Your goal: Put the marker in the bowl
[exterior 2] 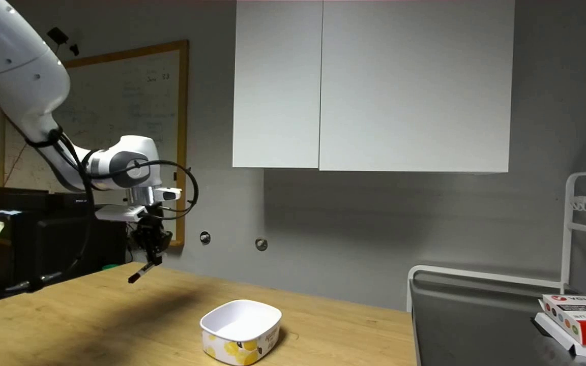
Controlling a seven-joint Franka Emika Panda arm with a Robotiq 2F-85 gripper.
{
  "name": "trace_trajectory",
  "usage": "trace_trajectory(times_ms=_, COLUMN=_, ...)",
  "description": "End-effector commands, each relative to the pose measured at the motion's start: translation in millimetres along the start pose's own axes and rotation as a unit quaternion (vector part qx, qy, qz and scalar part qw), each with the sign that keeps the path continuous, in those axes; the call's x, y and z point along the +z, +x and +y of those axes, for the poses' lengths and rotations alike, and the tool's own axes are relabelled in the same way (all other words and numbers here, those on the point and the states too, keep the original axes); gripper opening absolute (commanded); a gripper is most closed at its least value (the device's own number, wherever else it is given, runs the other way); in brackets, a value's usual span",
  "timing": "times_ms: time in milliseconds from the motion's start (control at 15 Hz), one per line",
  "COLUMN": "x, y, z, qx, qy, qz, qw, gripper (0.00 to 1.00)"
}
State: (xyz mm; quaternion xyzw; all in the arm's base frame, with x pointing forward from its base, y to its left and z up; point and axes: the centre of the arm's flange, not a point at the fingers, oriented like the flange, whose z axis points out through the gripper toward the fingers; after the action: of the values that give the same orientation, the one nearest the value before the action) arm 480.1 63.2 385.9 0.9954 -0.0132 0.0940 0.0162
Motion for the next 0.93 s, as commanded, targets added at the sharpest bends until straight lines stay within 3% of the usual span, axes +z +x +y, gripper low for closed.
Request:
trace_trajectory(times_ms=0, x=-24.2, y=-18.1, z=40.1, qx=0.091, qy=-0.012, qz=0.043, qw=0.9948, gripper=0.05)
trace_trajectory(times_ms=200, x=-39.9, y=-22.3, z=78.8, qx=0.168, qy=-0.022, qz=0.071, qw=0.983, gripper=0.05)
trace_trajectory(times_ms=400, x=-54.3, y=-30.7, z=115.7, qx=0.244, qy=-0.034, qz=0.096, qw=0.9645, gripper=0.05)
trace_trajectory(times_ms=600, x=-65.8, y=-39.7, z=149.1, qx=0.319, qy=-0.049, qz=0.119, qw=0.9391, gripper=0.05)
trace_trajectory(times_ms=867, x=-74.6, y=-48.6, z=195.5, qx=0.413, qy=-0.078, qz=0.143, qw=0.8962, gripper=0.05)
